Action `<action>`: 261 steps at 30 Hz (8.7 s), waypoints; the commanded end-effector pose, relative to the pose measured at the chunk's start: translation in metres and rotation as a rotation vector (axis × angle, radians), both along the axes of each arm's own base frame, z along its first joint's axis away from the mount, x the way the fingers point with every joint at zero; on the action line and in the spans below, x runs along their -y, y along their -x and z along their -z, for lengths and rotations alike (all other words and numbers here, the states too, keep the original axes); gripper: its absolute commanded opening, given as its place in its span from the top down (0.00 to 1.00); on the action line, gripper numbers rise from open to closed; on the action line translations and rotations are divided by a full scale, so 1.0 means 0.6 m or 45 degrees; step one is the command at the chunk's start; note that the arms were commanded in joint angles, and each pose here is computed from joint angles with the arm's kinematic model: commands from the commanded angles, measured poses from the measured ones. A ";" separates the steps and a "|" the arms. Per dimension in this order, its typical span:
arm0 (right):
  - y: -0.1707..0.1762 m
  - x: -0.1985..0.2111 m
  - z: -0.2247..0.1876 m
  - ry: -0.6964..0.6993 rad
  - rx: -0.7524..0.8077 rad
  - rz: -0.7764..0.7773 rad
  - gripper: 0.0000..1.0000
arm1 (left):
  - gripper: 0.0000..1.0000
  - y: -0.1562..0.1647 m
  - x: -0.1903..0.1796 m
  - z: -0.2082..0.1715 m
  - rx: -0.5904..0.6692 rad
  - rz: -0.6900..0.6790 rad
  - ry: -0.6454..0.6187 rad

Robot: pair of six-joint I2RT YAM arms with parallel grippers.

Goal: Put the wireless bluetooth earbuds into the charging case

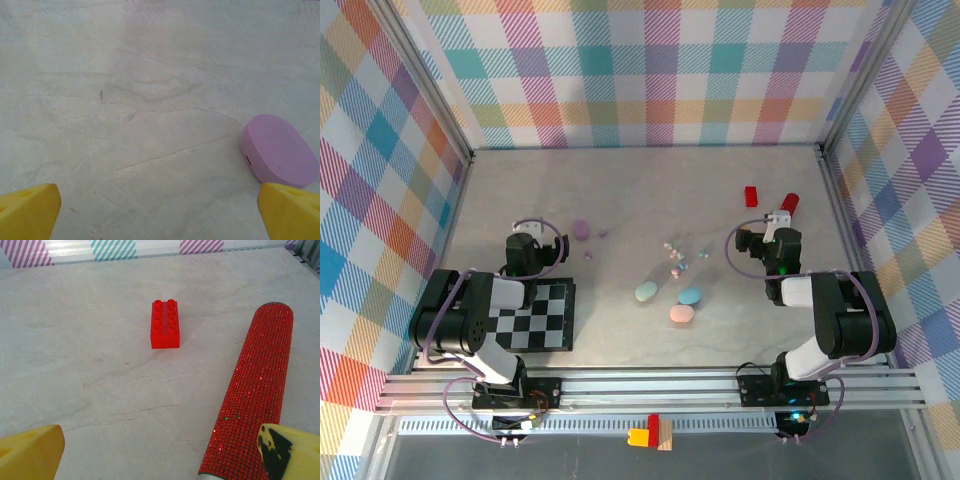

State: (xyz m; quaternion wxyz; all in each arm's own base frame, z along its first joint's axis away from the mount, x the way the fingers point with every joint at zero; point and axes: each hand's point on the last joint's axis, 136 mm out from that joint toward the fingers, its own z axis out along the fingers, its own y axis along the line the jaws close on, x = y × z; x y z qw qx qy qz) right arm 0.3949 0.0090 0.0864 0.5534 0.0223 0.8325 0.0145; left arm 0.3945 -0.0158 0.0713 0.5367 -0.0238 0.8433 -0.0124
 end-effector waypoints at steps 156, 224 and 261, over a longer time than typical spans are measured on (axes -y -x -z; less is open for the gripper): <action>0.154 -0.495 -0.227 -1.402 -1.127 -1.130 0.76 | 0.41 0.157 0.471 -0.260 -0.008 1.536 -0.022; 0.129 -0.431 -0.413 -1.852 -0.810 -1.309 0.82 | 0.48 0.138 0.501 -0.449 1.025 1.511 0.456; 0.116 -0.387 -0.371 -1.430 -0.618 -1.049 0.18 | 0.69 0.167 0.498 -0.426 0.966 1.604 0.454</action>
